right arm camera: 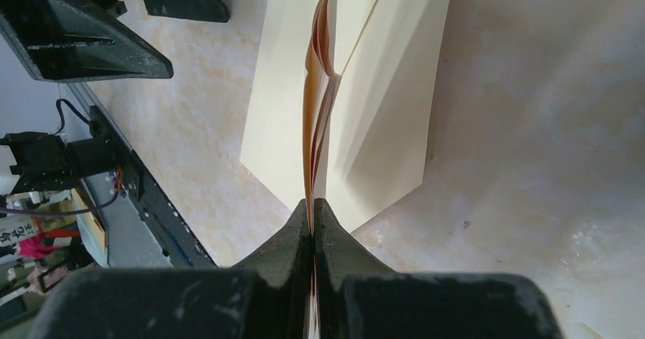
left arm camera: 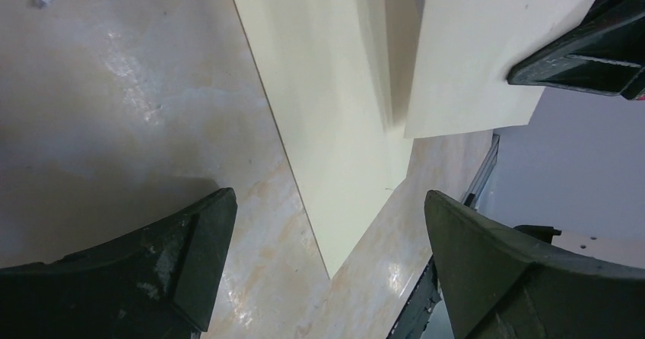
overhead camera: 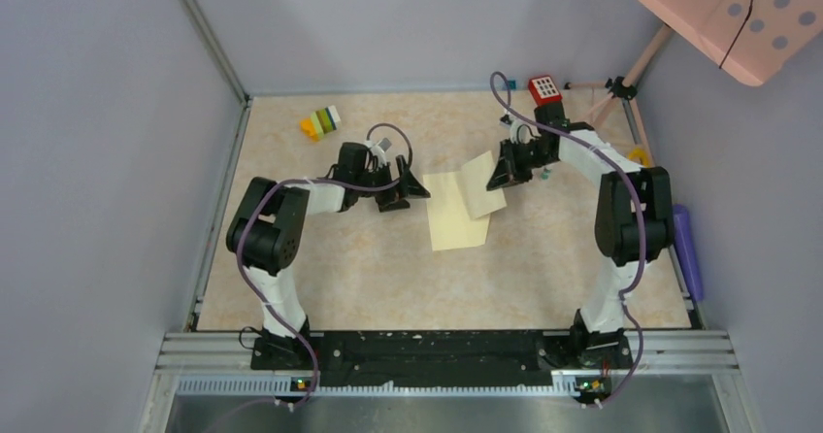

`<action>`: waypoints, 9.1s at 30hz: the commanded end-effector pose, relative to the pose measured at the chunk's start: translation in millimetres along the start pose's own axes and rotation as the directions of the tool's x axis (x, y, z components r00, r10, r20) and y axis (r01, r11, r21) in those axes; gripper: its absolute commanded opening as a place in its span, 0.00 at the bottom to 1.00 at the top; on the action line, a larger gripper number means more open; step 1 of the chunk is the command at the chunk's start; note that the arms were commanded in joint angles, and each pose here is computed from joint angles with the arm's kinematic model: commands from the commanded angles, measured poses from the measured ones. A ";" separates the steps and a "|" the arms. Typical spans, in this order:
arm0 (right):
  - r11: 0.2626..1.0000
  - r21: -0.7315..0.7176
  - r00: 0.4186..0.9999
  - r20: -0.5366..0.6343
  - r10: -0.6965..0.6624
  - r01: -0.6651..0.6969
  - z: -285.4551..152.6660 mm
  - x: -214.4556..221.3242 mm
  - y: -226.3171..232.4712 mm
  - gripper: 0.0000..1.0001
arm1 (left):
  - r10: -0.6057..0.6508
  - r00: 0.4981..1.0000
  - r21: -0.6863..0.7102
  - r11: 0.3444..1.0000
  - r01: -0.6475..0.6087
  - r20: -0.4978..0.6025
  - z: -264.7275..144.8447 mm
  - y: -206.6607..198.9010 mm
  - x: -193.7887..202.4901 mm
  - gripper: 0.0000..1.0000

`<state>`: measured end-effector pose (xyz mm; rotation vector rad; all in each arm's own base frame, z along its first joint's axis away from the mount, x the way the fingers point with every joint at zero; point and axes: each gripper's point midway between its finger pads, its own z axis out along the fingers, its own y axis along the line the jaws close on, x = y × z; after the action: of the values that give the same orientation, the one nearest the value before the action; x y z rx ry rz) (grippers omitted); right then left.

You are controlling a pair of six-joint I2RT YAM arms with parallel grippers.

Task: Place the letter into the envelope and seal it
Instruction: Place the letter in the envelope.

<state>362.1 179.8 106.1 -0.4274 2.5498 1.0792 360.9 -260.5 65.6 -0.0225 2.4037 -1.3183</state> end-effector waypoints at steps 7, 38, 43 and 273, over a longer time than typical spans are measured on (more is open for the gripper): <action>0.999 -0.017 0.991 -0.131 0.025 -0.027 16.6 17.4 -4.2 0.00 | -0.008 0.998 0.072 0.997 0.012 -0.064 21.6 -12.8 22.2 0.98; 0.988 0.036 0.987 -0.064 0.150 -0.148 4.0 13.2 -25.9 0.00 | -0.025 0.999 0.036 0.999 0.026 -0.038 26.0 -2.4 27.9 0.97; 0.985 0.039 0.980 -0.102 0.170 -0.167 15.8 22.1 -34.3 0.00 | -0.023 0.999 0.044 0.999 0.025 -0.048 28.1 -5.3 29.7 0.96; 0.965 -0.215 0.987 -0.084 0.137 -0.152 91.6 42.4 10.7 0.00 | 0.125 0.983 -0.244 0.957 -0.155 -0.132 28.1 37.9 33.0 0.47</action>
<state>325.5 241.2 30.5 -0.3030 2.6044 1.4519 341.8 -293.4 35.9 0.1730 2.5159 -1.2414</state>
